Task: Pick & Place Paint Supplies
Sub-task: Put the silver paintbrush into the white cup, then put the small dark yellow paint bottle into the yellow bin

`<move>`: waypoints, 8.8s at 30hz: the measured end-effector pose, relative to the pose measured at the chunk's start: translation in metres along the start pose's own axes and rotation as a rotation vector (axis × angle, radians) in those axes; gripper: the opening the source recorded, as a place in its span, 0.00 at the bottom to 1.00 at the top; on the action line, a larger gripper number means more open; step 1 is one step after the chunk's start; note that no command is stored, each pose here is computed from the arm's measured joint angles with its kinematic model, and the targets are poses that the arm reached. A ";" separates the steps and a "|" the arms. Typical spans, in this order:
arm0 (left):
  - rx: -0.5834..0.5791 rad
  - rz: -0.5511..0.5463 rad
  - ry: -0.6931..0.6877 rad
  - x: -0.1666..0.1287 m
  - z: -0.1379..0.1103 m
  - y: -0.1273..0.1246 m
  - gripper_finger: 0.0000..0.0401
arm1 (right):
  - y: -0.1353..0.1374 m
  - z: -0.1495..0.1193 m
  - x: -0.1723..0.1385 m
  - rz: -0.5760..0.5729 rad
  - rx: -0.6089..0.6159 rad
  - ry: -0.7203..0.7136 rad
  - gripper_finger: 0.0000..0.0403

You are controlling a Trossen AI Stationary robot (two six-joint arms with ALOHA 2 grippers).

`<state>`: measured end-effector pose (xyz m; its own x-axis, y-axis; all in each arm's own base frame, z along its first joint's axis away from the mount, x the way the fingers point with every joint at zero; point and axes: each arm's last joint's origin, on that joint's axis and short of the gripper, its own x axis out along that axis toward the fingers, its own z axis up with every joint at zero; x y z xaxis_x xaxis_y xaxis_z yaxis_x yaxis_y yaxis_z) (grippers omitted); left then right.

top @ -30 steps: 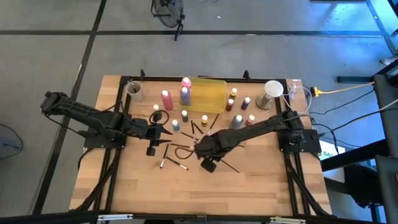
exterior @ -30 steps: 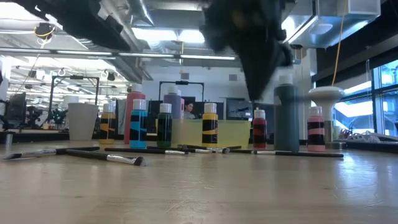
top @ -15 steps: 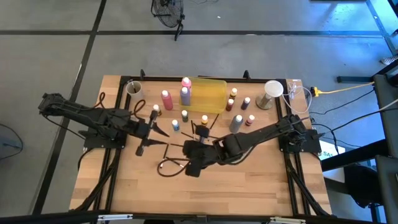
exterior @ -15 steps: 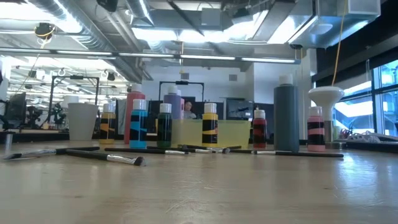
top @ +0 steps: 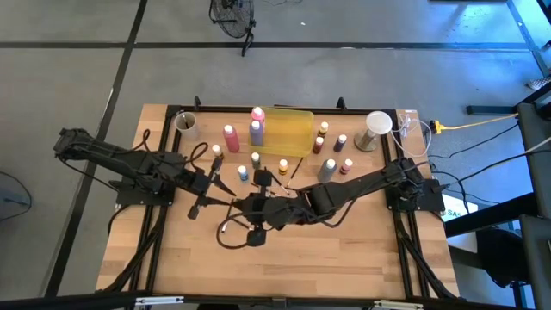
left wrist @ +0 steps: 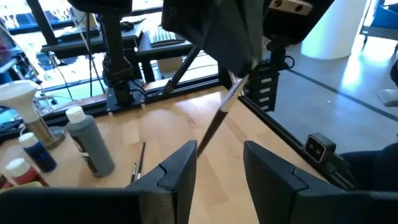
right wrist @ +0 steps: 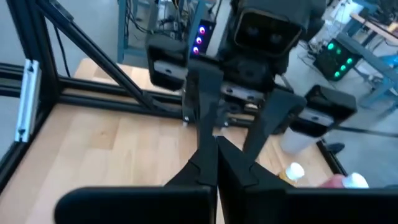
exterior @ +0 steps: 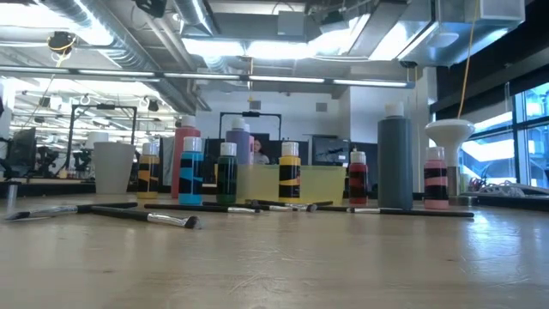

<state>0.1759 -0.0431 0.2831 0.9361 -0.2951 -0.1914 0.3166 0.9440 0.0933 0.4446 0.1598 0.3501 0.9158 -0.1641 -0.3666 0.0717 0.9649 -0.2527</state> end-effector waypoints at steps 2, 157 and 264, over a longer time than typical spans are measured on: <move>0.008 0.002 -0.002 0.001 0.000 0.000 0.32 | -0.002 0.002 0.001 0.009 0.002 -0.023 0.00; -0.528 1.687 0.102 -0.126 -0.130 0.085 0.12 | -0.071 -0.071 -0.030 -1.000 -0.051 0.354 0.57; -0.410 0.731 0.103 -0.091 -0.080 0.058 0.45 | -0.018 -0.074 -0.053 -0.685 -0.124 0.549 0.57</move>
<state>0.0973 0.0507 0.2274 0.8591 0.4067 -0.3106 -0.4623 0.8771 -0.1303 0.3651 0.1359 0.3079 0.3669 -0.8033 -0.4691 0.4620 0.5950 -0.6576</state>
